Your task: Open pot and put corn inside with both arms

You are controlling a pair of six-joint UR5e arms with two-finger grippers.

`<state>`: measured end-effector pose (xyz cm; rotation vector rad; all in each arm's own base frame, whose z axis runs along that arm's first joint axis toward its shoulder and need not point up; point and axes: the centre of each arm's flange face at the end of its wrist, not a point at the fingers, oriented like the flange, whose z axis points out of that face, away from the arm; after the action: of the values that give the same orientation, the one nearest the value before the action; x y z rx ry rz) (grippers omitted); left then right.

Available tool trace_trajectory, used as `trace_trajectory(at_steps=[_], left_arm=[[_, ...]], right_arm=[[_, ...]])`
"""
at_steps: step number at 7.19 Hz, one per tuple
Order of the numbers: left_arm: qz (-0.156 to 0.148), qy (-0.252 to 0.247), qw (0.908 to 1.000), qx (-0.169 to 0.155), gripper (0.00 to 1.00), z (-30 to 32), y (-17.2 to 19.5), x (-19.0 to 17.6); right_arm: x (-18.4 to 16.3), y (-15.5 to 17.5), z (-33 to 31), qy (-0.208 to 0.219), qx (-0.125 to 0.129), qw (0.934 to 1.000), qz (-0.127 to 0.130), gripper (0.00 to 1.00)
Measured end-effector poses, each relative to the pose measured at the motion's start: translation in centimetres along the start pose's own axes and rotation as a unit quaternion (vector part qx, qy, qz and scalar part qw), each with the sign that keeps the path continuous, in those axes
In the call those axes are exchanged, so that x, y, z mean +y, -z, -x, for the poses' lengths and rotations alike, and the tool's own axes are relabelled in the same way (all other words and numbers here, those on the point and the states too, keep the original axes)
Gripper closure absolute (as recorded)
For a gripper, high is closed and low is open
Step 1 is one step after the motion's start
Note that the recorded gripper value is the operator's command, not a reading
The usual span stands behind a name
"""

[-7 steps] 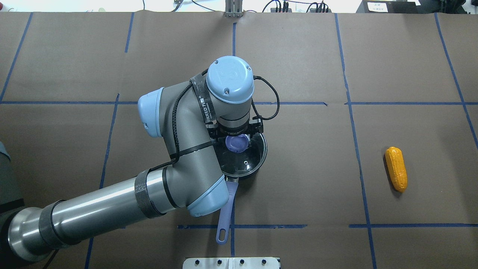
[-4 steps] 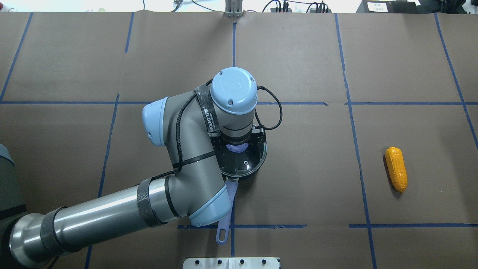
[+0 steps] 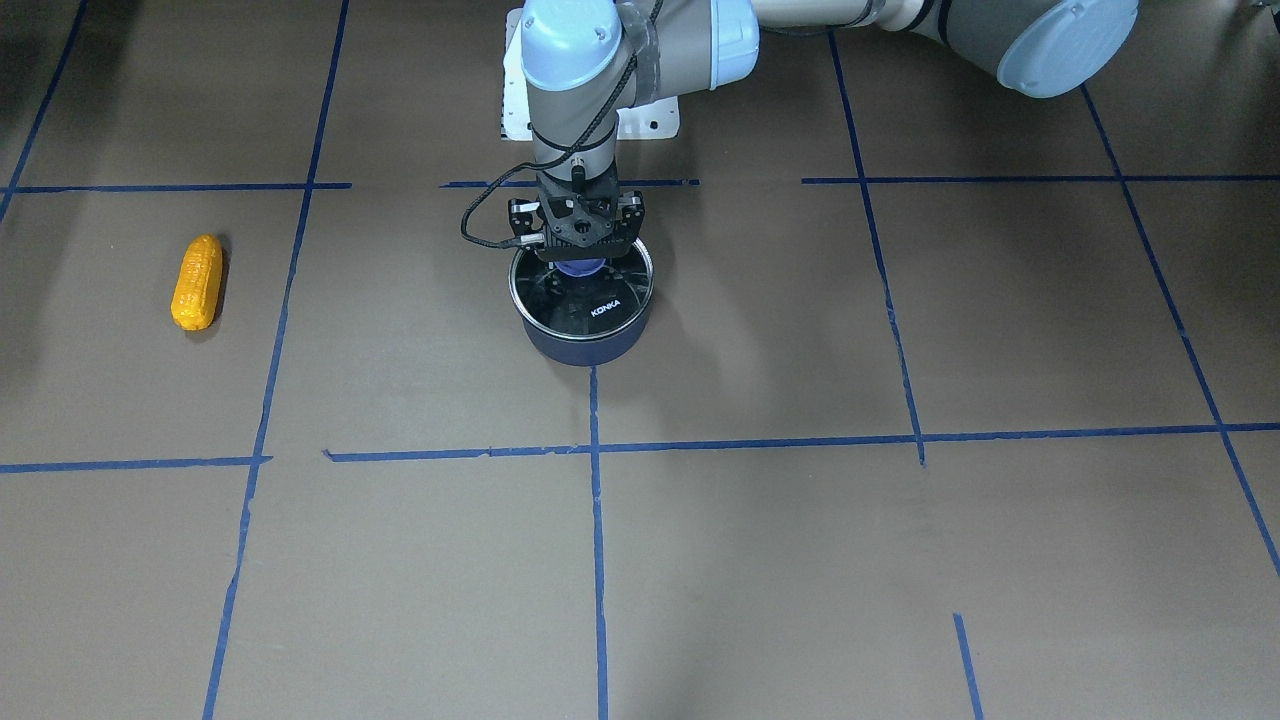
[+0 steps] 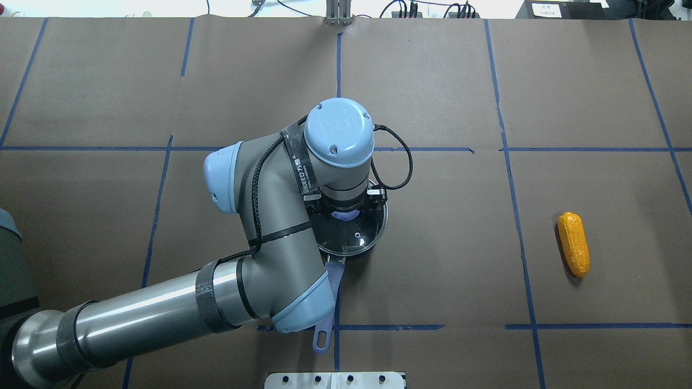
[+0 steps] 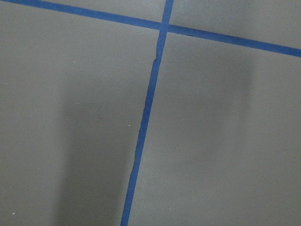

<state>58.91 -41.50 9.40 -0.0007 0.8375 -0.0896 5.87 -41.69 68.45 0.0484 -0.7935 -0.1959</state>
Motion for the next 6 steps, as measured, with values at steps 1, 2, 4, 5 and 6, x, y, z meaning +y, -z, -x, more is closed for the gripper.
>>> trace_trajectory(at_steps=[1, 2, 4, 5, 6], left_arm=[[-0.002, -0.001, 1.0000, 0.005, 0.90, 0.0, 0.7, 0.1], [-0.005, -0.002, 0.9999, 0.011, 0.91, 0.1, 1.5, 0.1], [-0.004, -0.019, 0.9995, 0.024, 0.91, 5.3, 3.4, 0.0], [-0.003, -0.049, 0.9985, 0.025, 0.91, 11.1, 4.3, -0.6], [-0.004, -0.086, 0.9962, 0.015, 0.91, 17.0, 4.7, -1.4]], right_arm=[[0.0, 0.0, 0.0, 0.000, 0.000, 1.0000, 0.000, 0.00], [0.0, 0.0, 0.0, 0.000, 0.000, 1.0000, 0.000, 0.00], [0.0, 0.0, 0.0, 0.000, 0.000, 1.0000, 0.000, 0.00], [0.0, 0.0, 0.0, 0.000, 0.000, 1.0000, 0.000, 0.00], [0.0, 0.0, 0.0, 0.000, 0.000, 1.0000, 0.000, 0.00]])
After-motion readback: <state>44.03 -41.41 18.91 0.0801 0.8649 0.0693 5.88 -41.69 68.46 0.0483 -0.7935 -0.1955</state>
